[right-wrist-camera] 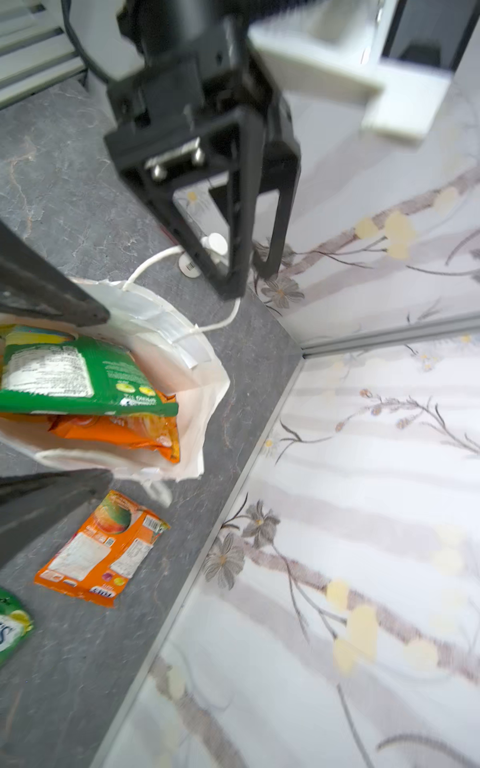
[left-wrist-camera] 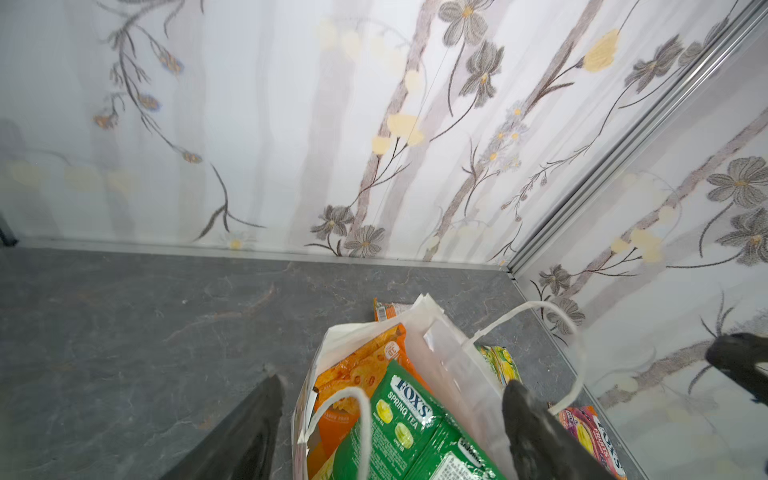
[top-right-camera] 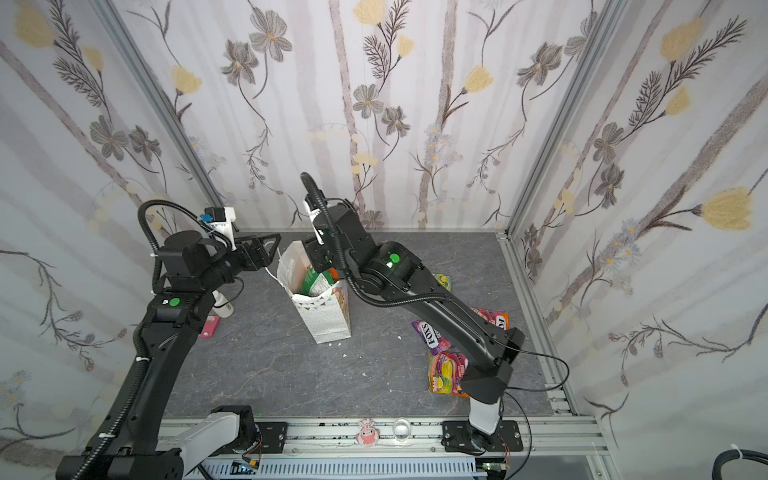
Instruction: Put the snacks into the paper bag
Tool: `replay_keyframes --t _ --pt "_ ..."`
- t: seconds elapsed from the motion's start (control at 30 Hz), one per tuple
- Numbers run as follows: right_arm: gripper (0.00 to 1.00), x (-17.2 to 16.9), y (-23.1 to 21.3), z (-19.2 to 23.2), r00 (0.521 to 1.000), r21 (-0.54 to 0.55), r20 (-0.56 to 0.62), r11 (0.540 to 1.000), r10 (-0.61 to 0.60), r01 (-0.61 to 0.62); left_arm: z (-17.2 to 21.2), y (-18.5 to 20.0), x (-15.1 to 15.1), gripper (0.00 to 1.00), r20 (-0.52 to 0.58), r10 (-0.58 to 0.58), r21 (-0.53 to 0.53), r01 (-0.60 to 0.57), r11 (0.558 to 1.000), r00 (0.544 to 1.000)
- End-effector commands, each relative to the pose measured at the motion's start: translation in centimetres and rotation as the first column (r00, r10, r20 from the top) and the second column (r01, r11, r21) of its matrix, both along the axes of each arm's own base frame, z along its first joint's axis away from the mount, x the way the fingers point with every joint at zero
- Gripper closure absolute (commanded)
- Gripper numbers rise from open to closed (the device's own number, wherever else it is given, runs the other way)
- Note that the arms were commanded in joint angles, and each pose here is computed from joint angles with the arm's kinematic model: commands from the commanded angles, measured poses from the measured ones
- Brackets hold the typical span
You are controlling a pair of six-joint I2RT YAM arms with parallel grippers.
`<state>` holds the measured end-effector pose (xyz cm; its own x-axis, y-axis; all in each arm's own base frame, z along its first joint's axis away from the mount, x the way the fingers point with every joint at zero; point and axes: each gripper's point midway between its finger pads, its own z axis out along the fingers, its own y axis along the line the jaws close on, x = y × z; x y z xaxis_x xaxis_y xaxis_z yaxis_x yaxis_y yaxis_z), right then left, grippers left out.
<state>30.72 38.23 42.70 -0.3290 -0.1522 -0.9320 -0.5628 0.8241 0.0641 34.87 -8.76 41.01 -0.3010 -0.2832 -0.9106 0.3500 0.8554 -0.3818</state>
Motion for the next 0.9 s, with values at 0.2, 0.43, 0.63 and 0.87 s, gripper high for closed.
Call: replay_keyframes --t 0.2,0.43,0.63,0.87 --pt "0.37 -0.5 -1.7 -4.4 0.998 0.189 -0.064 0.981 -0.028 0.039 3.3 -2.3 -2.1 0.16 -0.057 0.046 0.118 -0.039 0.992 0.997" --pt "0.36 0.2 -0.6 -6.2 0.998 0.18 -0.069 0.983 -0.002 0.014 0.1 -4.7 -2.4 0.16 -0.177 0.02 0.201 0.017 0.979 0.984" --pt "0.44 1.4 -0.3 -6.7 0.998 0.197 -0.053 0.98 -0.024 0.034 -2.1 -5.6 -2.3 0.16 -0.242 0.004 0.226 0.052 0.973 0.97" --pt "1.0 2.4 -1.7 -7.5 0.997 0.247 -0.075 0.968 -0.028 0.045 -4.7 -7.9 -2.4 0.19 -0.331 -0.03 0.292 0.133 0.947 0.943"
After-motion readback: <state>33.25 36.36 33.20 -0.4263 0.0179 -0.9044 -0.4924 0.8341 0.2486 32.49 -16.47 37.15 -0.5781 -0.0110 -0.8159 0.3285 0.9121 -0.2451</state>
